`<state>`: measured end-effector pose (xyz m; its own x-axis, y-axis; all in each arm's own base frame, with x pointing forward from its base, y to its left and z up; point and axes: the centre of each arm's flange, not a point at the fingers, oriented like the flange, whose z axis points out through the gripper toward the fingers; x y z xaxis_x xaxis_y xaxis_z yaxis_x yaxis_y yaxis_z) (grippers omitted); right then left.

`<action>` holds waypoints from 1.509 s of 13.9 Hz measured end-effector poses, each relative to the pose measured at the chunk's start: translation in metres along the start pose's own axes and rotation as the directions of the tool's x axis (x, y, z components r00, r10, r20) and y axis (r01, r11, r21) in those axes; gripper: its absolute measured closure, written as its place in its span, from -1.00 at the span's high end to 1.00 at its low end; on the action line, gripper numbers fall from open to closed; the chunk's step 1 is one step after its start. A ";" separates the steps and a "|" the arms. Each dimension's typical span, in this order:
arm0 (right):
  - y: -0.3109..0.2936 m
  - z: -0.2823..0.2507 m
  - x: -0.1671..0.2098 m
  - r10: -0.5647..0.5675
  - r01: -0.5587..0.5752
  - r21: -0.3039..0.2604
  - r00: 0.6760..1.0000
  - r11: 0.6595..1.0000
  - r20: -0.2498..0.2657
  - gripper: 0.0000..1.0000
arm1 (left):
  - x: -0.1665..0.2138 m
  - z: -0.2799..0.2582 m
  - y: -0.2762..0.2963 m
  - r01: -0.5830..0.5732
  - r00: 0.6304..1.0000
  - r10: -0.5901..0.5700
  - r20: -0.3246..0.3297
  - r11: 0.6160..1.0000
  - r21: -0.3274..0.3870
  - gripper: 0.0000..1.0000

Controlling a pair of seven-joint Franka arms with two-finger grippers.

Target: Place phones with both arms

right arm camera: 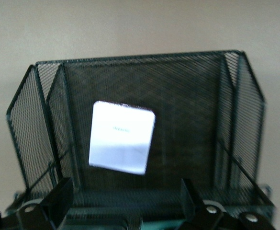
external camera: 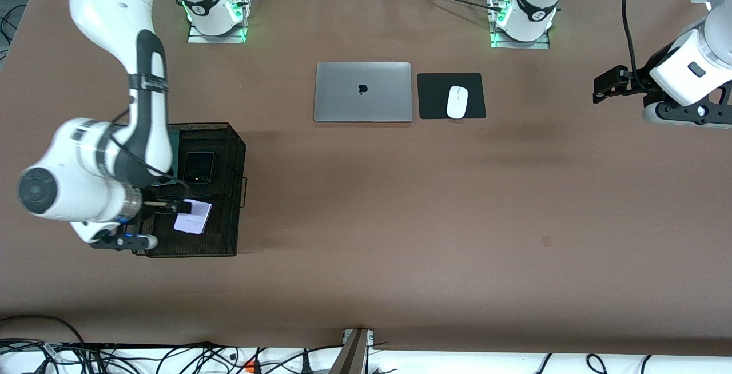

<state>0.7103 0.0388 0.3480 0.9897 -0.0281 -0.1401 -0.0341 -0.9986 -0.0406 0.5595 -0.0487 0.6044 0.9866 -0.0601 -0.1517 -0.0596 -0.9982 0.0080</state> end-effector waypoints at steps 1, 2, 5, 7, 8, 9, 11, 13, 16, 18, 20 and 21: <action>0.005 -0.016 -0.006 0.005 -0.005 0.009 1.000 1.000 0.015 1.00 | 0.000 0.000 0.000 0.000 1.000 0.000 0.000 1.000 0.000 1.00; 0.009 -0.031 -0.012 0.008 -0.009 0.024 1.000 1.000 0.028 1.00 | 0.000 0.000 0.000 0.000 1.000 0.000 0.000 1.000 0.000 1.00; 0.018 -0.071 -0.033 0.012 -0.016 0.068 0.998 0.998 0.053 1.00 | 0.000 0.000 0.000 0.001 1.000 -0.001 0.000 1.000 0.000 1.00; 0.026 -0.089 -0.044 0.019 -0.025 0.088 0.997 0.996 0.071 1.00 | 0.000 0.000 -0.001 0.002 1.000 -0.002 0.000 1.000 0.000 1.00; 0.028 -0.096 -0.048 0.020 -0.027 0.096 0.997 0.995 0.075 1.00 | 0.000 0.000 -0.001 0.002 1.000 -0.002 0.000 1.000 0.000 1.00; 0.031 -0.103 -0.051 0.021 -0.029 0.104 0.997 0.994 0.071 1.00 | 0.000 0.000 -0.002 0.003 1.000 -0.003 0.000 1.000 0.000 1.00; 0.037 -0.118 -0.057 0.023 -0.030 0.119 0.998 0.992 0.057 1.00 | 0.000 0.000 -0.002 0.003 1.000 -0.003 0.000 1.000 0.000 1.00; 0.042 -0.129 -0.063 0.030 -0.037 0.134 0.998 0.990 0.056 1.00 | 0.000 0.000 -0.002 0.003 1.000 -0.003 0.000 1.000 0.000 1.00; 0.041 -0.131 -0.064 0.033 -0.040 0.139 0.998 0.989 0.056 1.00 | 0.000 0.000 -0.002 0.004 1.000 -0.004 0.000 1.000 0.000 1.00; 0.040 -0.130 -0.064 0.032 -0.040 0.140 0.998 0.989 0.058 1.00 | 0.000 0.000 -0.002 0.004 1.000 -0.004 0.000 1.000 0.000 1.00; 0.040 -0.130 -0.064 0.032 -0.040 0.140 0.998 0.989 0.058 1.00 | 0.000 0.000 -0.003 0.005 1.000 -0.005 0.000 1.000 0.000 1.00; 0.039 -0.129 -0.064 0.034 -0.042 0.140 0.998 0.989 0.061 1.00 | 0.000 0.000 -0.003 0.005 1.000 -0.005 0.000 1.000 0.000 1.00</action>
<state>0.6638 -0.0045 0.4831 0.9778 -0.0588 -0.2011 -0.0945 -0.9803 -0.1732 0.5597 -0.0462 0.6044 0.9868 -0.0554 -0.1519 -0.0549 -0.9985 0.0077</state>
